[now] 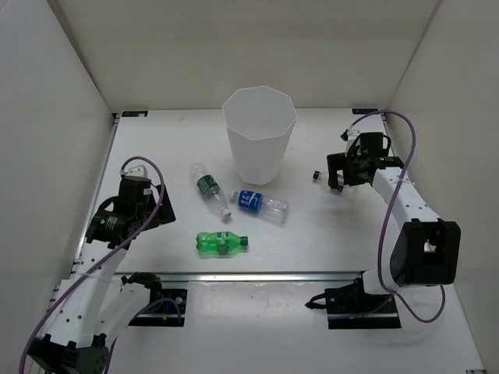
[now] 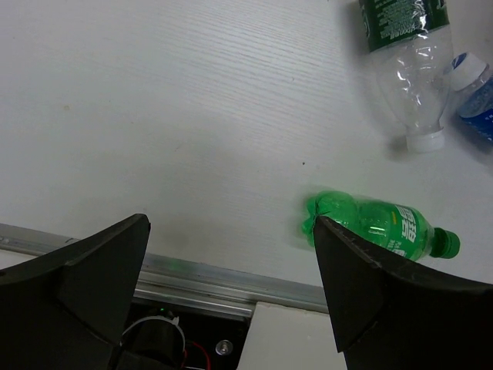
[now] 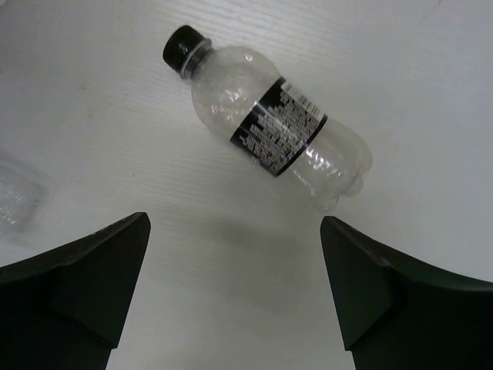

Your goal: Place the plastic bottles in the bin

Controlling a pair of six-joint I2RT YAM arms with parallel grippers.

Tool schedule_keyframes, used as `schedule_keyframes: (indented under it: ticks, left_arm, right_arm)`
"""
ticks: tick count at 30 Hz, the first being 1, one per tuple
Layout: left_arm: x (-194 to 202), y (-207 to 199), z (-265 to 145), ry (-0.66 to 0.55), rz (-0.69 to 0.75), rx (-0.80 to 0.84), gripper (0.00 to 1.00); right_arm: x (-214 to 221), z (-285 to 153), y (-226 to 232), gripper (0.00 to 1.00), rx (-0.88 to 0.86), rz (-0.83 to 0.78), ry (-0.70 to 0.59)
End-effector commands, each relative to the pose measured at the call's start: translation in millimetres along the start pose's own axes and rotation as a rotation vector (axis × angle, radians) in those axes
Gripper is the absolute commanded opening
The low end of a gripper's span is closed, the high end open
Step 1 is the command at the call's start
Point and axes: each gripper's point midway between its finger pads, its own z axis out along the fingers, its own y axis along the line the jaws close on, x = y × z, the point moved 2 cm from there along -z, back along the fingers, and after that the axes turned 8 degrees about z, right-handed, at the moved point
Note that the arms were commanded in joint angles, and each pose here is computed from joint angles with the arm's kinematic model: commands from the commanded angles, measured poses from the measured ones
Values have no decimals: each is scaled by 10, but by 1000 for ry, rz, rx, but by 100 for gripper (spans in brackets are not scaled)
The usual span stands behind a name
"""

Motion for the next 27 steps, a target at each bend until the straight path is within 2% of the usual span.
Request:
schedule_keyframes:
  ticks: [1, 4, 7, 10, 12, 14, 20, 22, 25, 27]
  left_arm:
    - [-62, -84, 36, -18, 5, 43, 99]
    - [-63, -68, 105, 14, 22, 31, 99]
    - [-82, -71, 144, 16, 27, 19, 99]
    - [-88, -41, 161, 13, 20, 7, 98]
    - [-73, 6, 172, 26, 11, -11, 99]
    - [-59, 43, 163, 36, 13, -25, 99]
    - [-122, 81, 198, 21, 4, -60, 99]
    - [-135, 73, 222, 13, -6, -51, 98]
    - [-162, 55, 245, 9, -6, -48, 99]
    - [-175, 61, 248, 1, -12, -53, 98]
  right_arm:
    - [-344, 86, 98, 89, -57, -155, -136]
    - [-464, 227, 171, 92, -82, -255, -127]
    - [-482, 401, 139, 94, -119, -319, -57]
    - [-451, 604, 9, 95, -113, -318, 34]
    - [-408, 724, -110, 90, -94, -330, 91]
    - [-300, 779, -165, 89, -81, -334, 146]
    - [-40, 838, -310, 89, -130, -268, 209]
    - [109, 874, -298, 87, -118, -282, 238]
    - [178, 926, -260, 75, -95, -301, 248]
    - [234, 951, -227, 71, -71, -308, 252]
